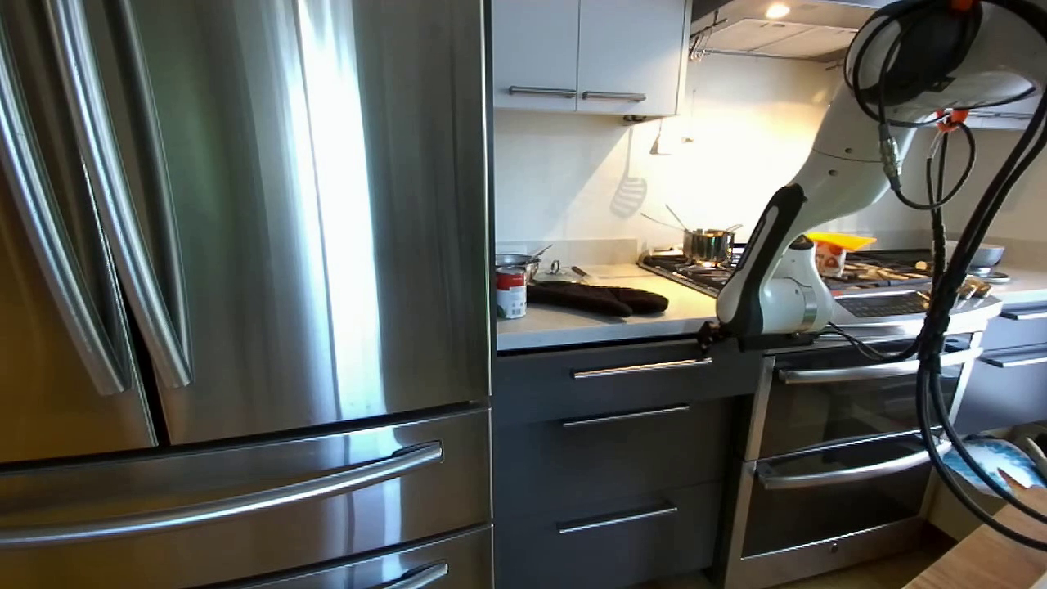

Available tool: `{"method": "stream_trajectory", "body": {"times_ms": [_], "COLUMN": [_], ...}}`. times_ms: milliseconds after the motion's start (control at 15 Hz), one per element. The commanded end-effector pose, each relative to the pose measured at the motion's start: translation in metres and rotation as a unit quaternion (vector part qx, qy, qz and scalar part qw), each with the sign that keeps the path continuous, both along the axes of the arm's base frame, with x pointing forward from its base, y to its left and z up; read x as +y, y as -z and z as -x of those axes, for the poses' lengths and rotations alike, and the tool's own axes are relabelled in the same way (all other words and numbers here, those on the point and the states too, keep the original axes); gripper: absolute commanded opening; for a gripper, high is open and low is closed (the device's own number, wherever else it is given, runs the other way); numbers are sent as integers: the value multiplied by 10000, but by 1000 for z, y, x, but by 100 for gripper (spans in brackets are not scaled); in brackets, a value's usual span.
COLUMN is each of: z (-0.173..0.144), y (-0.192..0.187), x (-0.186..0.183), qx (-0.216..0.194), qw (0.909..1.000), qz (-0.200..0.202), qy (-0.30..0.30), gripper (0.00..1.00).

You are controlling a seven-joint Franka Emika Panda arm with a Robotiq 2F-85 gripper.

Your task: Close the topmost drawer on the left

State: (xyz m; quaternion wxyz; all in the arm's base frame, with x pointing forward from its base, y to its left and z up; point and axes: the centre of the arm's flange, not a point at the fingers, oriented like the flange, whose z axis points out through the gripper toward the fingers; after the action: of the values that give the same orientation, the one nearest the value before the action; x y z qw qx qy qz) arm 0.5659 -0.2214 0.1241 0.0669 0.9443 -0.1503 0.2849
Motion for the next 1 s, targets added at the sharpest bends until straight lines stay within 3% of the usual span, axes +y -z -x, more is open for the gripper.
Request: {"method": "stream_trajectory", "body": {"times_ms": [0,333,933], "z": [-17,-25,7], "y": [17,21,-7], "x": [-12,-16,-2], "qx": [-426,-1076,-949], "qw": [9991,9942,9950], "qz": [-37,-24,-307], "qy": [12,-17,40], "gripper": [100,100,100]}}
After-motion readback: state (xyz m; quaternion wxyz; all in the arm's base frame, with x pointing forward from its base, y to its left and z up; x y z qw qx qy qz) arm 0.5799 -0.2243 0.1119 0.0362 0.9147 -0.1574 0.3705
